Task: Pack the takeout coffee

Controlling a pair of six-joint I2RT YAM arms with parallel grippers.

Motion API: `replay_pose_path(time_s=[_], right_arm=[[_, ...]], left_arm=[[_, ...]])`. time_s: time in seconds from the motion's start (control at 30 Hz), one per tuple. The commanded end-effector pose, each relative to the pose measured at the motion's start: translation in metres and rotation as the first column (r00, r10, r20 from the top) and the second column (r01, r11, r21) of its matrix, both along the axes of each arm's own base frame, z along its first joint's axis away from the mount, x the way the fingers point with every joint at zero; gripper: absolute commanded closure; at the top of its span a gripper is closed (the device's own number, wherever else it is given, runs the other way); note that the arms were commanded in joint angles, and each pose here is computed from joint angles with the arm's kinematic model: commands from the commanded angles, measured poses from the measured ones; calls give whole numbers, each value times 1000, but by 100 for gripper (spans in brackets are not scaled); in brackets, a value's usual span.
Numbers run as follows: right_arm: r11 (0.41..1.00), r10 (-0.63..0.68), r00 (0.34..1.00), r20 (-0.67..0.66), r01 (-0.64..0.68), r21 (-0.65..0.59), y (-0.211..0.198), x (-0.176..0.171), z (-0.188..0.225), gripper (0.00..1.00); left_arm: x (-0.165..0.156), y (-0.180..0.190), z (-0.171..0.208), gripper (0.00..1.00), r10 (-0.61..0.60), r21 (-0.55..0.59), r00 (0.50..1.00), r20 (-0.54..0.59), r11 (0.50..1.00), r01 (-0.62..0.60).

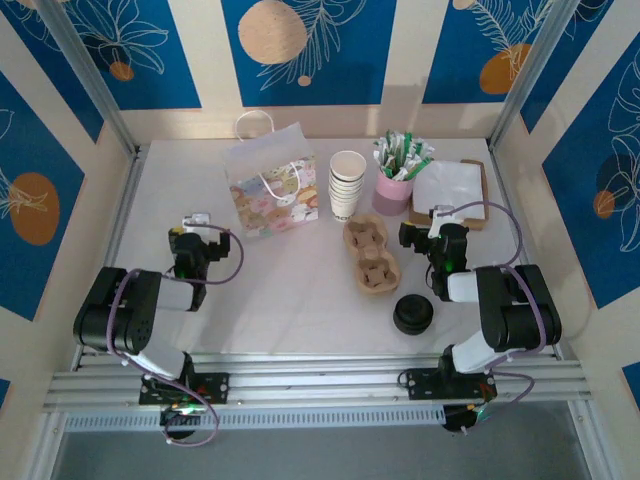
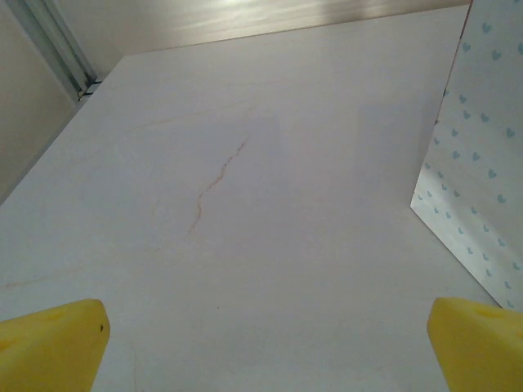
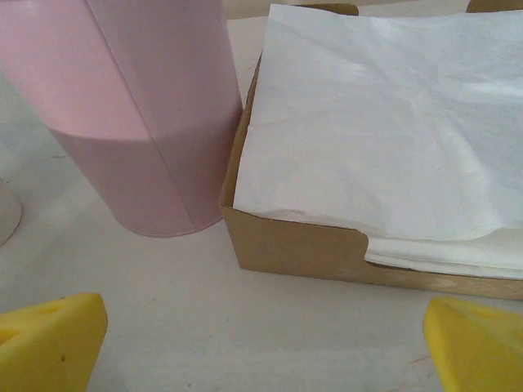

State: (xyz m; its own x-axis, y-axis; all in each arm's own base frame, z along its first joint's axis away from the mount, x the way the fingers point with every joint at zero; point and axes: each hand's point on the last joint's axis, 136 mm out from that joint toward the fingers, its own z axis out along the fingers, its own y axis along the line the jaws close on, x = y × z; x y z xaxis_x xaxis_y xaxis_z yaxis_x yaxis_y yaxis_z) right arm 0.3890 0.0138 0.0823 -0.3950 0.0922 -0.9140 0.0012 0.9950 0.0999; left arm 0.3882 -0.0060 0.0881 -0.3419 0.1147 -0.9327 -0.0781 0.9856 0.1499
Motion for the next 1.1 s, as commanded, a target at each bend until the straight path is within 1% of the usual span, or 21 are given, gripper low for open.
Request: replay_pose_path(time_s=[0.0,0.6,0.67,0.77,0.87,0.97,1.03,1.07], right_arm=[[1000,10,999,37,-10,4,1,7,12,1],[1000,10,999,39,-10,2,1,7,12,1],[1000,9,999,41,-10,1,1,7,12,1],[1000,-12,999,41,13,-22,0,7,17,1],[998,-16,999,44,19,-52,4,2,32,1],[996,-87,994,-58,86,-19,-4,-12,50,1],[985,-161,973,-166,168,30,-16,-29,58,1],[979,-179,964,-198,194,58,-19,-36,62,1]], left_arm=[[5,-1,7,0,-3,-23,999,34,1000,4],[5,-1,7,0,-4,-24,999,35,1000,4],[4,-3,7,0,-18,-24,999,34,1000,19],[5,-11,10,0,-66,-20,998,25,998,67],[0,-8,24,0,-49,-18,998,34,999,50],[-12,2,49,0,11,-34,998,59,999,-9],[-24,10,68,0,64,-82,995,72,995,-58],[-29,12,75,0,83,-105,994,73,992,-75]])
